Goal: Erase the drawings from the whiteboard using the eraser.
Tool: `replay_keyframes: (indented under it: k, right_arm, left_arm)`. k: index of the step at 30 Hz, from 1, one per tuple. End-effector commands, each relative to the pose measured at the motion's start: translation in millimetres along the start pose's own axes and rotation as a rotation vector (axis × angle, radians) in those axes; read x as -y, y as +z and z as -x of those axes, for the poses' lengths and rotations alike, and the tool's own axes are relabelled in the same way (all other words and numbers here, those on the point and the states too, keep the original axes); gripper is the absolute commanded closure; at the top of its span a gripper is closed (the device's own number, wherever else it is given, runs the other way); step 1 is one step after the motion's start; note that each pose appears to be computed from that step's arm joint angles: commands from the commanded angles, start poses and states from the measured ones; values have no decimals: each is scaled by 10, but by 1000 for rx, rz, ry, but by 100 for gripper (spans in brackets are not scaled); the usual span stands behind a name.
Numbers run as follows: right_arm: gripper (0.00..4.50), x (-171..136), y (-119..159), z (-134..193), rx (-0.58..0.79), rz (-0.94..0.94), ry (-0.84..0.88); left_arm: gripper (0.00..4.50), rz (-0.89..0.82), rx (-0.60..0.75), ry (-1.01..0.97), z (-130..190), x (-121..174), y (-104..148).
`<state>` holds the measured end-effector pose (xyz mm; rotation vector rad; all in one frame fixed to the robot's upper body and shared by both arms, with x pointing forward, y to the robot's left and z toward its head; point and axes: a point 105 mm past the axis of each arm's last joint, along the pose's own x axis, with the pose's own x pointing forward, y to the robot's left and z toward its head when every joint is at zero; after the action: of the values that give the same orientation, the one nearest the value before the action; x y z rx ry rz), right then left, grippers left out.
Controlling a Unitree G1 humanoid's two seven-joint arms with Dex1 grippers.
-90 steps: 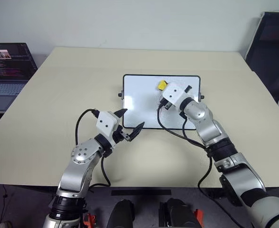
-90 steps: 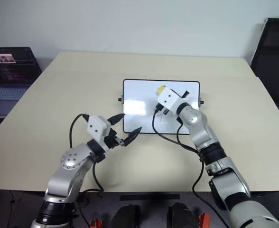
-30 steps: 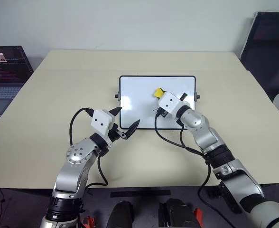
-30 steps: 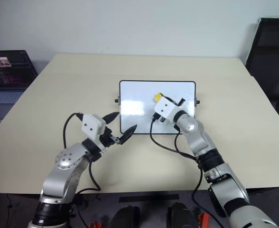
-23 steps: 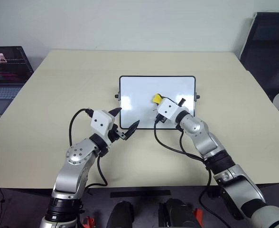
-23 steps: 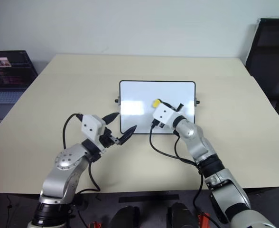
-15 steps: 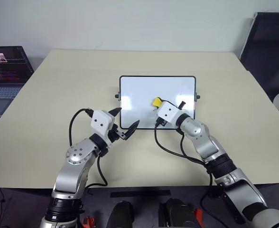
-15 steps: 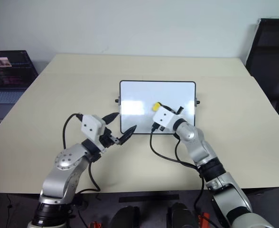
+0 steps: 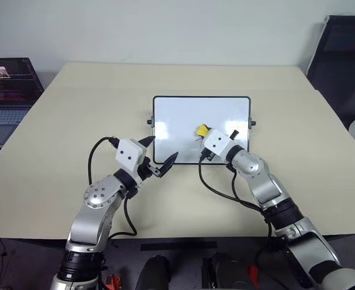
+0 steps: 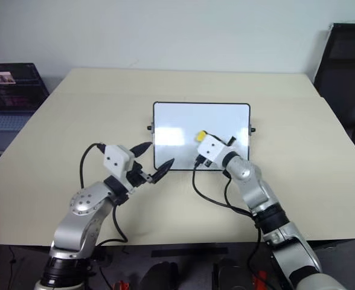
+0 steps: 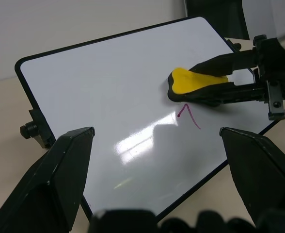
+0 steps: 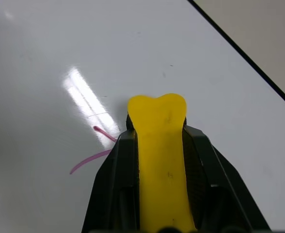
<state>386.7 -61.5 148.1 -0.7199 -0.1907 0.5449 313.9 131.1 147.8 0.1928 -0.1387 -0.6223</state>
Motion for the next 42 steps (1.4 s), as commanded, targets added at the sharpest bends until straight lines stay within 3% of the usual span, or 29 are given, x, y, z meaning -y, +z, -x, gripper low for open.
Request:
replay_keyframes:
  k: [1,5,10,17,33,42]
  right_arm:
    - [359,185,257,192,109,-76,-52]
    - [359,217,274,431,127,-94,-62]
    - [359,112,31,671,58,5,-63]
    - [359,-25,-291,756,-11,53,-78]
    - [359,132,-60,592,72,49,-105]
    - [359,276,311,265,171,63,-93]
  left_arm:
    - [0,-15,52,-34,-20,93,145]
    - [0,-10,54,-45,-44,116,146]
    - [0,-17,55,-60,-80,120,157]
    - [0,-22,57,-70,-117,92,174]
    - [0,-26,57,-69,-104,90,156]
    - [0,12,34,-58,-48,171,-7]
